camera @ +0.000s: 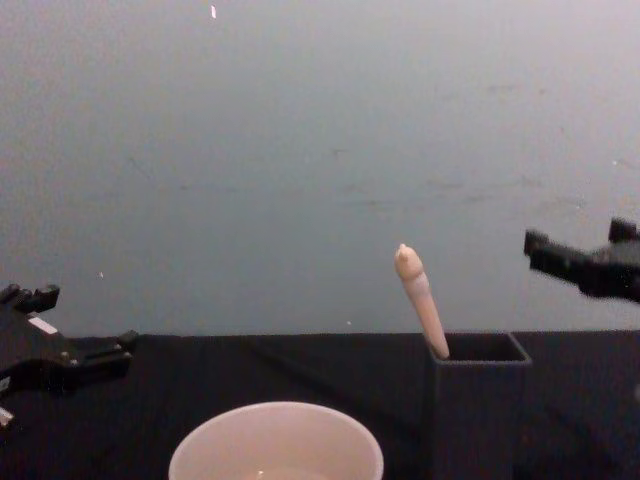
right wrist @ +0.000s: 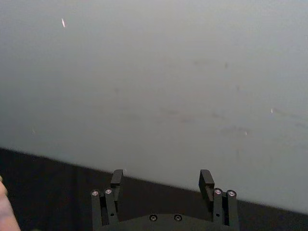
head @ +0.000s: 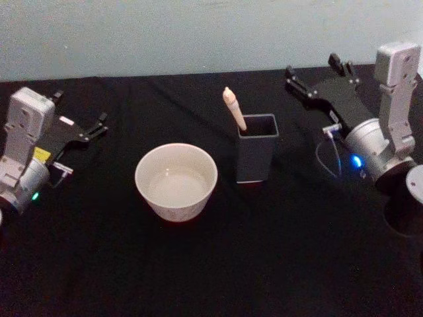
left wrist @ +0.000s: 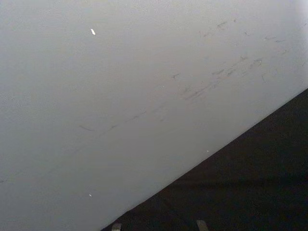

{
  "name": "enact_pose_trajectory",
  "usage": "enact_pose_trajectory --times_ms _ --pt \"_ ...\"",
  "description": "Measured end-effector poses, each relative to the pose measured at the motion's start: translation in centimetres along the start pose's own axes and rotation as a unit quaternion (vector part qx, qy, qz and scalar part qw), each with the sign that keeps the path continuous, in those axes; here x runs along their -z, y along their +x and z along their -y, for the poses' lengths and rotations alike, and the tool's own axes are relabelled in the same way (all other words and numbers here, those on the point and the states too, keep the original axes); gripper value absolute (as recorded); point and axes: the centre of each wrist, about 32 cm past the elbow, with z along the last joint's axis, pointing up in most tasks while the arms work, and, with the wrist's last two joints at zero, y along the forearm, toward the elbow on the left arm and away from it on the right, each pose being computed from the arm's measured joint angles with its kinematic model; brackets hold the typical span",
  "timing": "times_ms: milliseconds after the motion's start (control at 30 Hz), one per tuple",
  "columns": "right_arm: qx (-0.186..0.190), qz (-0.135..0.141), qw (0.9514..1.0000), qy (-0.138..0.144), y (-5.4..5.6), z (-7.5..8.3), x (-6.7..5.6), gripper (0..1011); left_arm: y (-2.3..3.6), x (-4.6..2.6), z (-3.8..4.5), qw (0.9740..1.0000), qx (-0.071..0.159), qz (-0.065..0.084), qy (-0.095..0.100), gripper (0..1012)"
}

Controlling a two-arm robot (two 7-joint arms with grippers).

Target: Pick up the stirring spoon with one hand, stir inside the cup, then place it back in its original position.

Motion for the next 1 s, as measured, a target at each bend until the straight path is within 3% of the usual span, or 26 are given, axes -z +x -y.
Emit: enact_pose_trajectory --times_ms 167,400,1000 --pt "0.001 0.012 0.9993 -0.034 0.1 0.2 1.6 1002 0.0 0.0 0.0 1.0 0.0 0.0 0.0 1001" --pt "-0.002 0.021 0.9978 -0.063 -0.1 0.3 2.8 1002 0.0 0.0 0.0 1.0 0.0 0.0 0.0 1001" --pt "-0.002 0.021 0.9978 -0.062 -0.1 0.3 2.8 1002 0.0 0.0 0.0 1.0 0.0 0.0 0.0 1001"
